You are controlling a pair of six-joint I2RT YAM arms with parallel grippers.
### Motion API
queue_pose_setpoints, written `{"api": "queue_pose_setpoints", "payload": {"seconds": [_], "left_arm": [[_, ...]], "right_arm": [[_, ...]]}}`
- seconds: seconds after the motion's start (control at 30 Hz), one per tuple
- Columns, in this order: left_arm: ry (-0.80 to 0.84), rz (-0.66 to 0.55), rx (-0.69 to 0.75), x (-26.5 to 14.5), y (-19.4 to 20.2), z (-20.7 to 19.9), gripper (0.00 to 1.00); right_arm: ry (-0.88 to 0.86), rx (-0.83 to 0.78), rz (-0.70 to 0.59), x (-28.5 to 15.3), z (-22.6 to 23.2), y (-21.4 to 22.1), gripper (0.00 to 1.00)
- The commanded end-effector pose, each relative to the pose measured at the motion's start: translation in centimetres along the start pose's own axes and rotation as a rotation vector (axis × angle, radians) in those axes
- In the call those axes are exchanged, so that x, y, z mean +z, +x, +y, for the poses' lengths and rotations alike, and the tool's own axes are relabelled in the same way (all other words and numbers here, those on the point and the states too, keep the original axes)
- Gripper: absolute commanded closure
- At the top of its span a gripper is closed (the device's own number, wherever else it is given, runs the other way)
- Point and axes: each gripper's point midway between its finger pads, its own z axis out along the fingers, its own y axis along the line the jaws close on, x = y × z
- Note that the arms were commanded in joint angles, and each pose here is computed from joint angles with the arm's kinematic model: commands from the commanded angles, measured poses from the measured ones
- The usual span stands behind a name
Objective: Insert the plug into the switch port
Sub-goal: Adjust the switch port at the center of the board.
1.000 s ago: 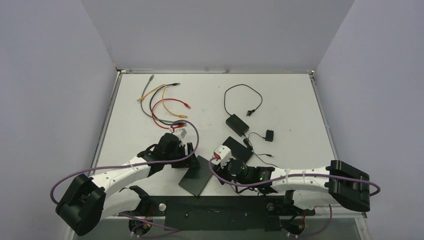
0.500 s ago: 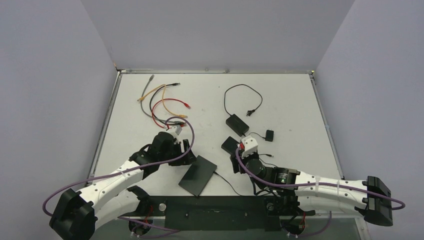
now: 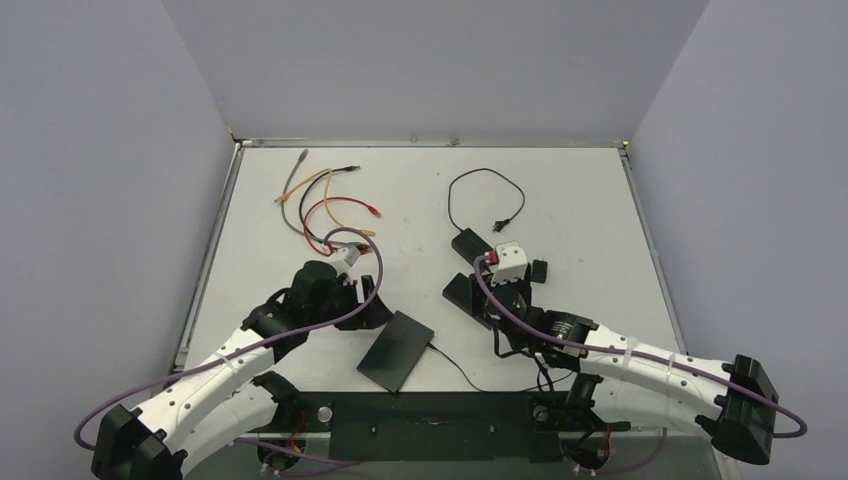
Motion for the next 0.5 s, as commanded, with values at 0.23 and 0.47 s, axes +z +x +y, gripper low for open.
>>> {"api": "queue_pose_setpoints", "payload": {"seconds": [0.23,0.47], "left_arm": [[0.422,0.189,0.024,-4.0,3.7,-7.7,0.36],[0.536,0.253,-0.016,-5.1,6.3,-10.6,0.36]], "right_arm": [[-0.187,-0.038,0.138,1.6,5.8,2.2,0.42],[-0.176,-0.05,0.15,3.8,7.0,2.1,0.45]]}}
